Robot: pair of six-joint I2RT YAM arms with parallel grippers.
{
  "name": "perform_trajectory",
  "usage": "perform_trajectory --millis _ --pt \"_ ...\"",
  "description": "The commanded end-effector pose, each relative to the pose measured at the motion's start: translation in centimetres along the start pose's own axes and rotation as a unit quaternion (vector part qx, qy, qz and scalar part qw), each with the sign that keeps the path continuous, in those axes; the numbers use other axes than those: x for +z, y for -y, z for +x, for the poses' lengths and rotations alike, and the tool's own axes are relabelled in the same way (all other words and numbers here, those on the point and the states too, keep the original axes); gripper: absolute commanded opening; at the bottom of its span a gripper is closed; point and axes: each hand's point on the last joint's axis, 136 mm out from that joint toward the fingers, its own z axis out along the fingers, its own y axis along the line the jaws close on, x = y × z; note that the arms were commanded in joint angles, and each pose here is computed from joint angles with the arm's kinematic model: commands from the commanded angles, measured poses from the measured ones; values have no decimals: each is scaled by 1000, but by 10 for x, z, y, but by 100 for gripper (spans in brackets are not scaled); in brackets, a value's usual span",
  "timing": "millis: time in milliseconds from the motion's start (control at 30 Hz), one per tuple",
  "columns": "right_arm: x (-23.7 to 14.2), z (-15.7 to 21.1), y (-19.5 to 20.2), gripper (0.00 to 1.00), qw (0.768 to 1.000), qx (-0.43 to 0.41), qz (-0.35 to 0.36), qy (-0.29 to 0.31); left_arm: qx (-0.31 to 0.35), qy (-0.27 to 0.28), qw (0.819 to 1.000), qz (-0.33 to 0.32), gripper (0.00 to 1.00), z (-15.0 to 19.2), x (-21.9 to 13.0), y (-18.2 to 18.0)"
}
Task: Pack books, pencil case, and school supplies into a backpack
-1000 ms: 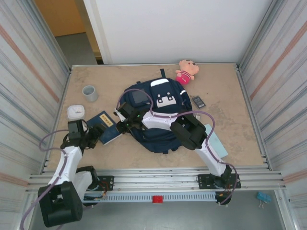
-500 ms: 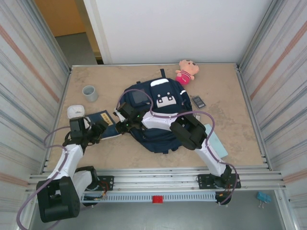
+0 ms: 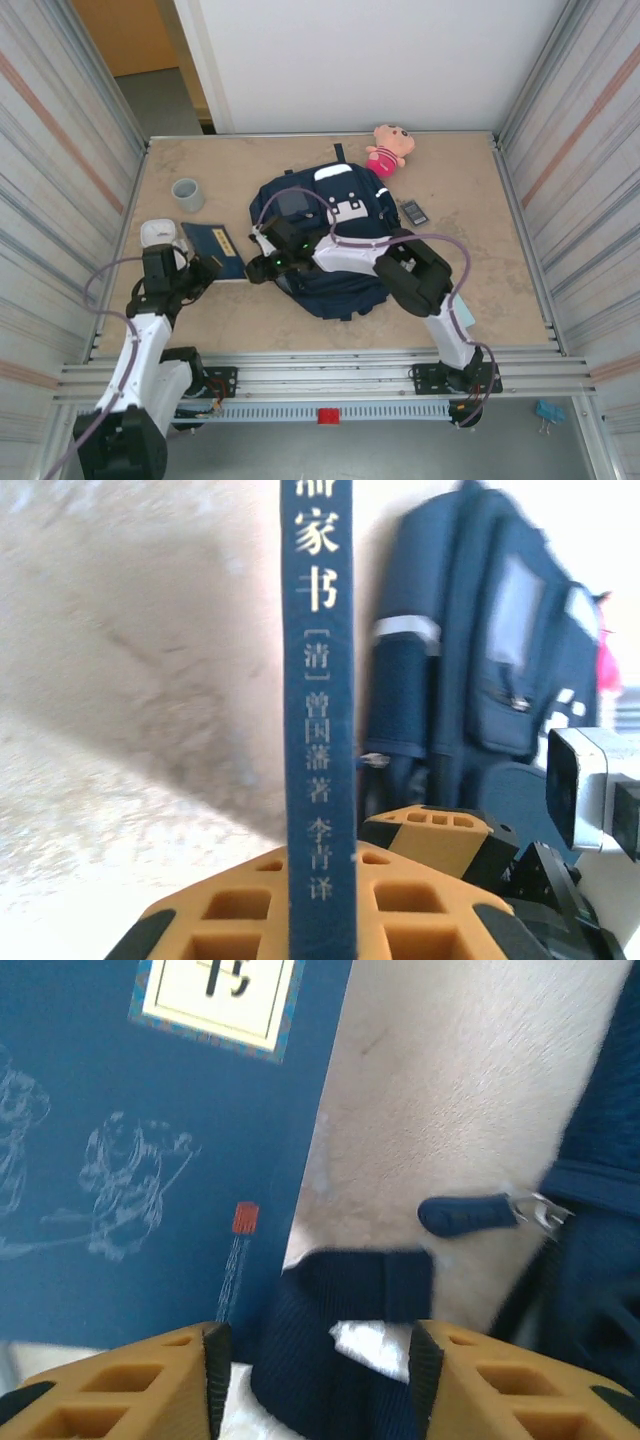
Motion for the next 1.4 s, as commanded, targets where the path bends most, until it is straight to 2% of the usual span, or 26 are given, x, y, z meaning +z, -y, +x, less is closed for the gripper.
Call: perform_trajectory --millis 0,100,267,367,500,600,800,900,967,1033,1100,1133,1200,1333,1367 --pt "-74 -48 -15 59 996 -25 9 91 96 51 990 95 0 -20 -37 63" --pt "-124 -56 -23 69 990 -51 12 128 158 76 967 187 0 -18 -71 110" --pt "-197 -55 -31 76 982 -64 -14 177 236 87 911 327 0 1 -118 169" --pt "-234 -52 -40 79 975 -61 -76 202 251 61 880 400 0 16 -130 192" --pt "-280 -48 -51 89 952 -46 -186 238 270 35 836 476 0 38 -140 221" --pt "-300 -43 -55 94 941 -44 -220 254 286 21 807 517 0 53 -148 243" --pt "-324 -36 -85 94 917 -73 -302 251 300 -10 784 543 0 68 -152 272" --pt "-330 -36 -92 92 907 -83 -325 255 297 -7 790 537 0 66 -145 276" --pt "-332 -35 -94 84 904 -87 -330 259 294 -6 797 527 0 65 -138 275" --pt "-335 -34 -92 54 903 -90 -328 263 295 -3 807 512 0 63 -130 272" --pt "-339 -32 -88 31 902 -92 -320 274 297 6 823 484 0 60 -121 265" --pt "-340 -30 -86 22 902 -96 -317 276 299 10 830 471 4 58 -118 261" --pt "-347 -28 -80 0 901 -101 -307 290 309 18 841 443 23 56 -113 253" --pt "-353 -21 -62 0 908 -118 -248 317 351 35 855 380 51 51 -106 234" --pt "-351 -18 -56 0 913 -126 -225 317 369 42 853 366 59 50 -107 229"
